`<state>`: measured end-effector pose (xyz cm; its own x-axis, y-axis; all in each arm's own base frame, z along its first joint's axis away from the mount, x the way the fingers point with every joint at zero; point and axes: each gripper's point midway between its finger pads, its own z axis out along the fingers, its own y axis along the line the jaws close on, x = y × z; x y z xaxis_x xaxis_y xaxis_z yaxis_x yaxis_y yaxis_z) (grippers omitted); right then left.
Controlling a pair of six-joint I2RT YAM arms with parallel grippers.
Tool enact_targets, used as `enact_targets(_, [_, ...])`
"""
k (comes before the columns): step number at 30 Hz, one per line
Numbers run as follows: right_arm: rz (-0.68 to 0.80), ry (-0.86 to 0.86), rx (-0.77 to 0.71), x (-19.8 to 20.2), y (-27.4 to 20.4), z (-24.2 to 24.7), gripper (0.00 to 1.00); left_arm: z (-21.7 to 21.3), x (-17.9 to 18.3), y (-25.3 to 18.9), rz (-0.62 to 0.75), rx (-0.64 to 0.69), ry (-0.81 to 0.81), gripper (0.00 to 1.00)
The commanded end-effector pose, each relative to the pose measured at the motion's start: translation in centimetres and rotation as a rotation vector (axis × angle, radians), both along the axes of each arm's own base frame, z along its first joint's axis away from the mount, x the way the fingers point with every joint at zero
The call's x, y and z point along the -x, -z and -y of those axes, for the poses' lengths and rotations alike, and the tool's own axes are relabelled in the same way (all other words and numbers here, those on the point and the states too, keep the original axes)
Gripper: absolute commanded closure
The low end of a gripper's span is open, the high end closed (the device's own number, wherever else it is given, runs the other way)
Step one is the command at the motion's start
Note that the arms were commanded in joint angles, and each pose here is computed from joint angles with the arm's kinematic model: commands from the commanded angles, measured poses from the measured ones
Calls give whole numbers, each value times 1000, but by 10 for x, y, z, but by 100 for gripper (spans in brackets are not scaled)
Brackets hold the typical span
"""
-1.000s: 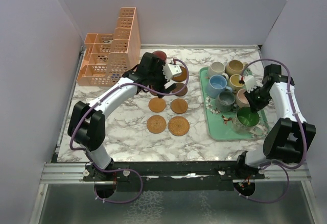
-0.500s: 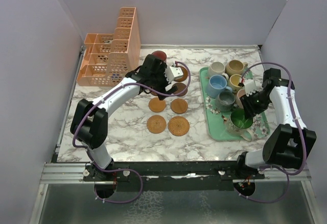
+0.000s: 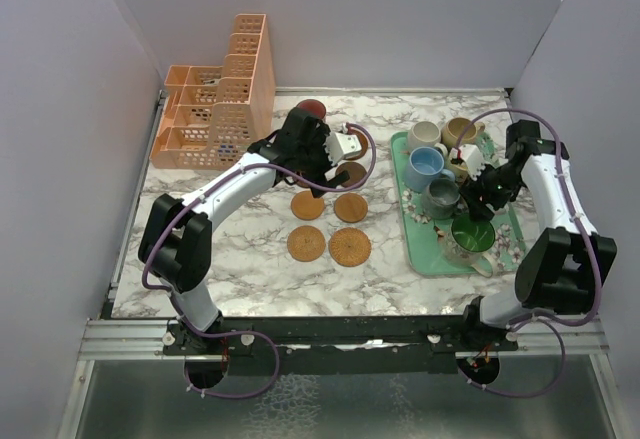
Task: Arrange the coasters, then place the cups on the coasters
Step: Pick up the cup from the tray.
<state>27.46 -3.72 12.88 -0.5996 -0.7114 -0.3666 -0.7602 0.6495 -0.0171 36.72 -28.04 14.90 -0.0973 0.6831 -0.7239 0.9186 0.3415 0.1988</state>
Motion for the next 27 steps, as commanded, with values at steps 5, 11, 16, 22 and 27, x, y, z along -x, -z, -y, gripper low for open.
enact_targets(5, [1, -116, -32, -8, 4, -18, 40, -2, 0, -4, 26, -19, 8, 1])
enact_targets(11, [-66, -60, -57, 6, 20, -23, 63, 0, 2, -3, 24, -20, 14, 1])
enact_targets(16, [-75, -6, -54, 19, 24, -24, 72, 3, 4, -4, 24, -15, 20, 1])
enact_targets(22, [-85, 194, -45, 23, 15, -21, 85, 5, 7, -3, 16, -11, 27, 1])
enact_targets(27, [-105, 375, -20, 33, 11, -15, 91, 8, 8, -5, 16, -5, 33, 1])
